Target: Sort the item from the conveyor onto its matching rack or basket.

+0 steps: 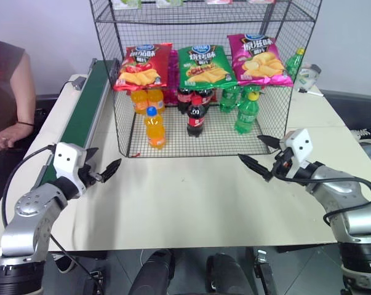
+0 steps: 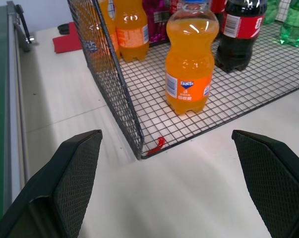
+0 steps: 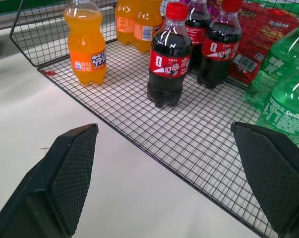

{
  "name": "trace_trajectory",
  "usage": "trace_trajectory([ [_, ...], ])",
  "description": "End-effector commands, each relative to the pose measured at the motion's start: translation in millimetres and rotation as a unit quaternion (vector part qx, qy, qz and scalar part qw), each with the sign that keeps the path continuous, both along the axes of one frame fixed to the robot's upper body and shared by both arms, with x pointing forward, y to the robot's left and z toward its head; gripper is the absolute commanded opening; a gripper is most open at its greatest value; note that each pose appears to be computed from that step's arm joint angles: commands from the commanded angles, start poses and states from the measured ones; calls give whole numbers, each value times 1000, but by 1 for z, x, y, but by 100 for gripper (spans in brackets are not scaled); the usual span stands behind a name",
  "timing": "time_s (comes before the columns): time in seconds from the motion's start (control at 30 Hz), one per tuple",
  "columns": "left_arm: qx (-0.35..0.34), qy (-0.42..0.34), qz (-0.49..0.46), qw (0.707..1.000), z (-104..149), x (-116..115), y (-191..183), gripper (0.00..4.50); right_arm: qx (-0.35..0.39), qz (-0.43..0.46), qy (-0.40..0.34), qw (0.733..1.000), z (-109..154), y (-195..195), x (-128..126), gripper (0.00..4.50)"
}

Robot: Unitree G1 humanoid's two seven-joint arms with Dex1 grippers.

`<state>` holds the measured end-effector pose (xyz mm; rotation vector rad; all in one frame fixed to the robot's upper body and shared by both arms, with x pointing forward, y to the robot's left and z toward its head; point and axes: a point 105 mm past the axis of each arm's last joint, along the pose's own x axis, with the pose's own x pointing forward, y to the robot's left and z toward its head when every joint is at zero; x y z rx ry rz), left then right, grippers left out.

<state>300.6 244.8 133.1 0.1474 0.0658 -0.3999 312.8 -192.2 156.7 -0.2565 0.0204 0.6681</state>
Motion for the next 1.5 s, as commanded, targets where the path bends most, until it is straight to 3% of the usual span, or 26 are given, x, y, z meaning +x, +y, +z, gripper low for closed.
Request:
trace_trajectory([
  [0.03,5,-24,6,1000,11,-1,7,438,1,6,-24,1000,9,4,-3,450],
  [1.5,11,-39,96,994,14,4,30,438,19,34,-38,998,9,27,13,450],
])
